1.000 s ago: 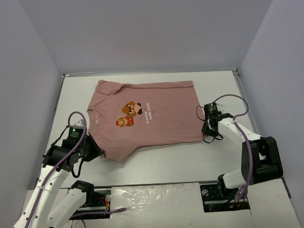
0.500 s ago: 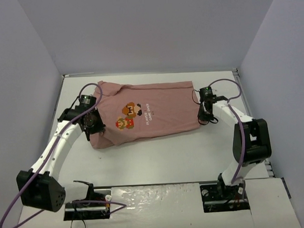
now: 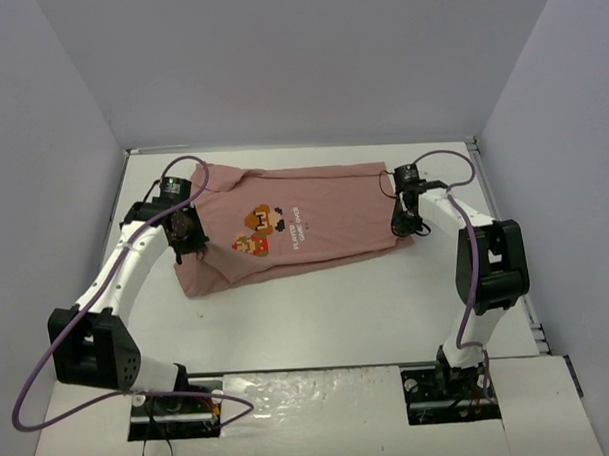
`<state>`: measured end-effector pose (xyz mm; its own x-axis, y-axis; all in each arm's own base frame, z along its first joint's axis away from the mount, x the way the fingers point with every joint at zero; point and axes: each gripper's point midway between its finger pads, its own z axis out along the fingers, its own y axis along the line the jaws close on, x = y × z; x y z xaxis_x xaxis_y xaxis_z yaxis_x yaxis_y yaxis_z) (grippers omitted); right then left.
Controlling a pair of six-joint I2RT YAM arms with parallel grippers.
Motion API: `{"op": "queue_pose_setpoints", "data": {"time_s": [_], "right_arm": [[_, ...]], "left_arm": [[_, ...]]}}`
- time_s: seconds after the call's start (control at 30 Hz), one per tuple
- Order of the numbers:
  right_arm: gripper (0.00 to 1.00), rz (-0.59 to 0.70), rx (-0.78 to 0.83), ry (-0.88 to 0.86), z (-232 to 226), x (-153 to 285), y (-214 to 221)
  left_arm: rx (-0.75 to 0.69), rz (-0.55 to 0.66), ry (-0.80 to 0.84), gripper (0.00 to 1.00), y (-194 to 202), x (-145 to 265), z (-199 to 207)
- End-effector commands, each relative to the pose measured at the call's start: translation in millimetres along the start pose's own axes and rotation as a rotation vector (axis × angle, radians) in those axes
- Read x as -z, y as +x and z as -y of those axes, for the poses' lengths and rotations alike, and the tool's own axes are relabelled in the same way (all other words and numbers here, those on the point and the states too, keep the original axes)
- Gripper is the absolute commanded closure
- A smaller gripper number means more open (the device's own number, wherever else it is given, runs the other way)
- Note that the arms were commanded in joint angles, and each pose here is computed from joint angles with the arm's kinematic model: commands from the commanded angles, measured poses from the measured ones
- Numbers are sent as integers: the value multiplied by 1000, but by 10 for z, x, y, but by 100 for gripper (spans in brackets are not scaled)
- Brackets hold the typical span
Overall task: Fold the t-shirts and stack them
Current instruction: Fold the flattened tshirt in 1/3 of the way
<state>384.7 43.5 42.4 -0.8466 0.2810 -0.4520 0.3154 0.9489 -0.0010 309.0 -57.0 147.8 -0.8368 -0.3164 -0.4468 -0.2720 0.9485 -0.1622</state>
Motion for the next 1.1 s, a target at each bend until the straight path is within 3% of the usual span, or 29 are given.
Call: {"op": "queue_pose_setpoints", "data": {"time_s": [0.0,0.43,1.07], "right_arm": [[100,20,-7,19,45,22,-157],[100,13,-47,40,195,-37,-222],[100,7,-76,11,58,-148,-359]], "left_arm": [[-28,95,22,100,-346,22,83],[-75,128,31,100,-591,-78,177],[-118,138,31,100,-877,-310,305]]}}
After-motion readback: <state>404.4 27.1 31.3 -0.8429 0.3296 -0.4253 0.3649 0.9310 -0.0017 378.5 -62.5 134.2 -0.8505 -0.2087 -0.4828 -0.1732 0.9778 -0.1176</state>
